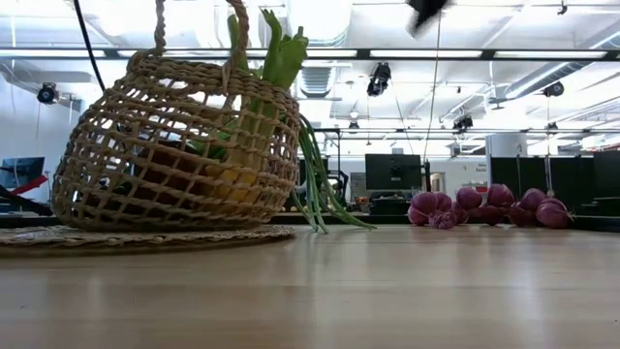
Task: Build produce basket
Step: Put the garlic into the basket
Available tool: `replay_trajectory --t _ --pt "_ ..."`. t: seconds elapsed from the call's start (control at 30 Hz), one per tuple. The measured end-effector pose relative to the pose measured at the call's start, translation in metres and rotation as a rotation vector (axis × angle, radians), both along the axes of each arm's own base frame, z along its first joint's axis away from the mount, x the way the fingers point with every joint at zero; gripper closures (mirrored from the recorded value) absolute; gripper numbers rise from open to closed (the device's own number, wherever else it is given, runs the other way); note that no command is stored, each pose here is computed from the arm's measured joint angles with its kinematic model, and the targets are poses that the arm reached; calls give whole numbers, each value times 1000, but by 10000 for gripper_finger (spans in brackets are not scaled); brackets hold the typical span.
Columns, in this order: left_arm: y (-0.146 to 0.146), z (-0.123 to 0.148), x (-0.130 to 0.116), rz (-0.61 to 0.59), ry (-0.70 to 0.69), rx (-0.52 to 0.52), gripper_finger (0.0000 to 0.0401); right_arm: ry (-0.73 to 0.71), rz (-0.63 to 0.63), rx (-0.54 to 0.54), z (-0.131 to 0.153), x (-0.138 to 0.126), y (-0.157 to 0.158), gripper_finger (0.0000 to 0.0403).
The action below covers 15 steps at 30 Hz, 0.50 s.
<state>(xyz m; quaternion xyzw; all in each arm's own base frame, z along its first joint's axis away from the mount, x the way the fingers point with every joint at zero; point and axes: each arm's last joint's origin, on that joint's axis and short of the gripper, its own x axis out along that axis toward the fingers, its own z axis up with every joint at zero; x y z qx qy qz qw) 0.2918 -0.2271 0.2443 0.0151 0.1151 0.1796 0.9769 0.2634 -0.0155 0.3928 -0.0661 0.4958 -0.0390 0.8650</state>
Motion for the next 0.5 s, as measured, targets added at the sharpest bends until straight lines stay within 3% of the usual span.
replay_trajectory --t 0.13,0.23,0.5 --pt "6 -8 -2 -65 32 -54 241 61 -225 -47 -47 -41 -14 342" --pt "11 -18 -9 -80 55 -94 241 92 -314 -32 -85 -62 -26 342" --pt "31 -48 -34 -64 98 -203 241 119 -417 43 -172 -65 -58 265"
